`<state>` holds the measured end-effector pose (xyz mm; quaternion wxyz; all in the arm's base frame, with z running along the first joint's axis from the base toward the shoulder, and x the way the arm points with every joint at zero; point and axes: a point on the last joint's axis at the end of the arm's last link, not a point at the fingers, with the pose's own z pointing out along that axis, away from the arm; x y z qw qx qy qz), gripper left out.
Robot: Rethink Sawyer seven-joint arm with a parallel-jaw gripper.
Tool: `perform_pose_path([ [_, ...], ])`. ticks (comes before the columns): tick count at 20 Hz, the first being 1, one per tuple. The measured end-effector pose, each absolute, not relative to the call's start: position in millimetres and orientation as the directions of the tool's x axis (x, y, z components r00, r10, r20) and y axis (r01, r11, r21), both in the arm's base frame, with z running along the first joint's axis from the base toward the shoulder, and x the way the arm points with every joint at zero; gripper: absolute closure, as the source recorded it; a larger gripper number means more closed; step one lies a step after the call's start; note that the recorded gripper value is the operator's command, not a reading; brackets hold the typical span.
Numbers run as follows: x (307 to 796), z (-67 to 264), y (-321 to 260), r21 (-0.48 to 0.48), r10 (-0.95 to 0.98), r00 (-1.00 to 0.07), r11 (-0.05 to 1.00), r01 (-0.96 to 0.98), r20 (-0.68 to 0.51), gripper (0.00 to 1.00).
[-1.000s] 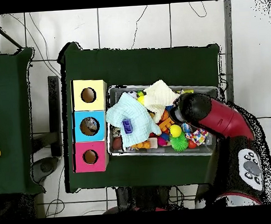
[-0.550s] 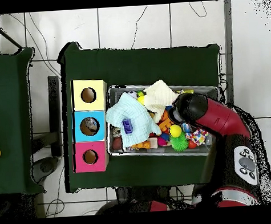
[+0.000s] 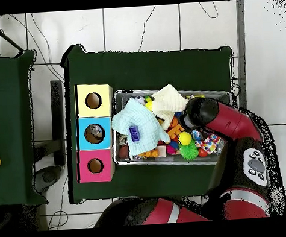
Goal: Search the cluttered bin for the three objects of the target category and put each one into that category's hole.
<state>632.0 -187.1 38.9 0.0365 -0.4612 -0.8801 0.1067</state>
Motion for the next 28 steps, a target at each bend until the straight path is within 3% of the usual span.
perform_pose_path([
  [15,628,47,-195,-0.284,0.836,-0.546,0.536,0.795,0.05,0.0],
  [28,649,36,-203,-0.282,0.827,-0.561,0.547,0.788,0.038,0.0],
])
